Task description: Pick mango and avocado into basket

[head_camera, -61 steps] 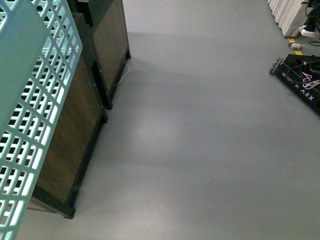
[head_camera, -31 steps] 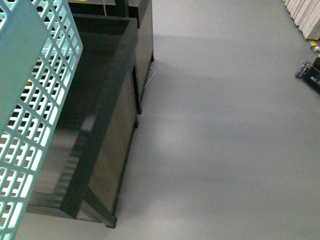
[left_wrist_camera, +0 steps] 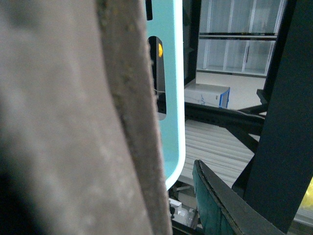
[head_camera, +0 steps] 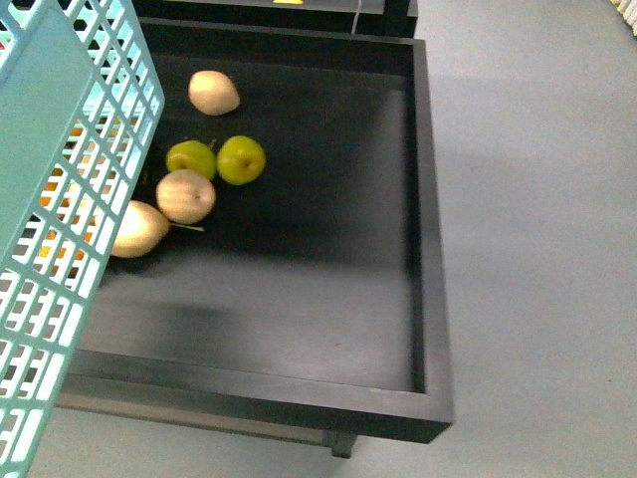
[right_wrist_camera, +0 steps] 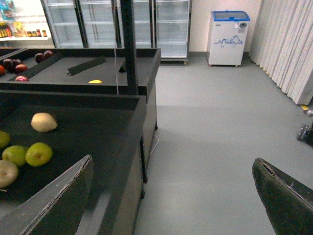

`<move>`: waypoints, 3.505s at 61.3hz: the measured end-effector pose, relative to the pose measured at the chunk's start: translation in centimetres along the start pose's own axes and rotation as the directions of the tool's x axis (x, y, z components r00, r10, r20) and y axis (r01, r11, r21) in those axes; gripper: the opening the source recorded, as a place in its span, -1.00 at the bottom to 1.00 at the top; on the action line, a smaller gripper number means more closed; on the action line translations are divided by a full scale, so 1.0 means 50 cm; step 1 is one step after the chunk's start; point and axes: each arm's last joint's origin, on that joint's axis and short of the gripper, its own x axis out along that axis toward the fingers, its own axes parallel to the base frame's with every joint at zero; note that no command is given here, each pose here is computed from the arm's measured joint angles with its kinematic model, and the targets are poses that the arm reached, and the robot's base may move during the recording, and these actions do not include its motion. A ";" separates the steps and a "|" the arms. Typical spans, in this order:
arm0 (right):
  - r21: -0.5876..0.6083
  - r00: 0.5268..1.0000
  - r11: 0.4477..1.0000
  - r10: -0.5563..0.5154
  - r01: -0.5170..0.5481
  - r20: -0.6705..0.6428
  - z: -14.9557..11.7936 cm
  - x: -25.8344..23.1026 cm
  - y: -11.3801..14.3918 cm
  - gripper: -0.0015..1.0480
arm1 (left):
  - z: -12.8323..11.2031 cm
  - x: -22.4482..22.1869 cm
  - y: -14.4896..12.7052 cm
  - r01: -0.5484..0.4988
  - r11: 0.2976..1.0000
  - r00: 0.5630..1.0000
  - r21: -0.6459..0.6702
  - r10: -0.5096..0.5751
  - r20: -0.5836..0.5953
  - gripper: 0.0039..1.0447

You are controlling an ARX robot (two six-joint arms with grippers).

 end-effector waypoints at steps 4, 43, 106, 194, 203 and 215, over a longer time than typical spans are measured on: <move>0.000 1.000 1.000 0.001 -0.001 0.000 0.000 0.000 0.000 0.83 | 0.000 0.000 0.000 0.000 1.000 1.000 0.000 0.000 0.000 -0.44; 0.000 1.000 1.000 0.000 0.000 0.000 0.000 0.000 0.000 0.83 | 0.000 0.000 0.000 0.000 1.000 1.000 0.000 0.000 0.000 -0.44; 0.000 1.000 1.000 0.000 0.000 0.001 0.000 0.000 0.000 0.83 | 0.000 -0.001 -0.001 0.001 1.000 1.000 0.000 -0.001 0.001 -0.44; 0.000 1.000 1.000 0.000 0.000 0.000 0.000 0.000 0.000 0.83 | 0.000 0.000 -0.001 0.000 1.000 1.000 0.001 0.000 0.001 -0.44; 0.000 1.000 1.000 0.000 0.000 0.001 0.000 0.000 0.000 0.83 | 0.000 0.000 0.000 0.000 1.000 1.000 0.001 0.000 0.001 -0.44; 0.000 1.000 1.000 0.007 -0.007 0.000 0.000 0.000 0.000 0.83 | 0.005 0.002 0.001 -0.009 1.000 0.999 0.007 0.009 0.036 -0.44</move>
